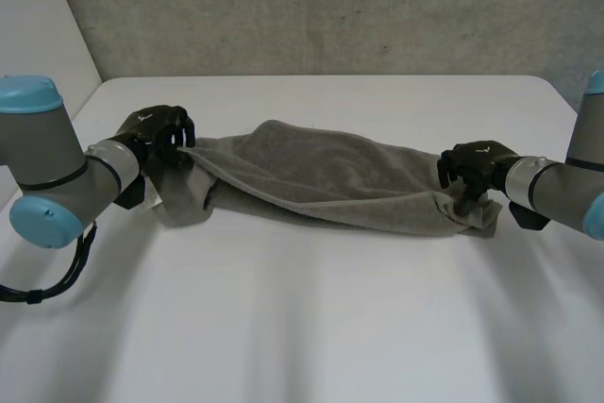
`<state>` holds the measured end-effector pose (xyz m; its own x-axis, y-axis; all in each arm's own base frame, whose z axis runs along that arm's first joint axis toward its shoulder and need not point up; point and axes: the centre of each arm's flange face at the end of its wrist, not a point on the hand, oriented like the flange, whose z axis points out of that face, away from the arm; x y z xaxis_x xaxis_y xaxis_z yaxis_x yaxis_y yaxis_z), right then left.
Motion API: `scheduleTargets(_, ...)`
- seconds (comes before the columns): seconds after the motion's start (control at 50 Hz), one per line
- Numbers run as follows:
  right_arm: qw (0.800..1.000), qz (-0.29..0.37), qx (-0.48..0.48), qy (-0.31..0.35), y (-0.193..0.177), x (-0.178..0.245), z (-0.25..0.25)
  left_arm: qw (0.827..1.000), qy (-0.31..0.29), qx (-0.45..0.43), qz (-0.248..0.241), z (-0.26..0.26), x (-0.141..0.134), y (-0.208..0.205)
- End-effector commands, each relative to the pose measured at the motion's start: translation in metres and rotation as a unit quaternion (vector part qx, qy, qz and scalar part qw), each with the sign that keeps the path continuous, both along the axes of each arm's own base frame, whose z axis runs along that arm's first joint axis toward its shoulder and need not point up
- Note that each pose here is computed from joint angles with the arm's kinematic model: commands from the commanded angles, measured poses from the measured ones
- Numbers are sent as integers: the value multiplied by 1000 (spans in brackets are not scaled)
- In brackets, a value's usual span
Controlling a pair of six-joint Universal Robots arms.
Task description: Fold the towel.
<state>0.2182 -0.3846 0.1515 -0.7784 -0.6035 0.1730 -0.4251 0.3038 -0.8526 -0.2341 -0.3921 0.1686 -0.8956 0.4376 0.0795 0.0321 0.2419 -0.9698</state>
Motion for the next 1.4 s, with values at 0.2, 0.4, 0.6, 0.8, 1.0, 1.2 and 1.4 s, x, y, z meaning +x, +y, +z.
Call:
scheduleTargets(0.2, 1000, -3, 12, 11, 7, -3, 5, 1000, -1, 10, -3, 0, -1, 10)
scheduleTargets(0.4, 999, 1, 49, 14, 24, -1, -10, 1000, 0, 10, -5, 2, -1, 11)
scheduleTargets(0.6, 1000, -9, 5, 0, 18, -2, 5, 1000, 3, 8, -5, 6, -1, 12)
scheduleTargets(0.8, 997, -17, -76, -21, 30, -8, 77, 1000, 5, 1, -1, 21, 5, 21)
scheduleTargets(1.0, 997, -1, -81, -14, 70, -11, 133, 999, 6, -30, 16, 58, 24, 38)
scheduleTargets(1.2, 996, 84, -12, 42, 134, -13, 148, 997, 20, -73, 5, 107, 64, 86)
scheduleTargets(1.4, 995, 76, -51, 46, 147, -31, 154, 996, 26, -91, -4, 117, 87, 114)
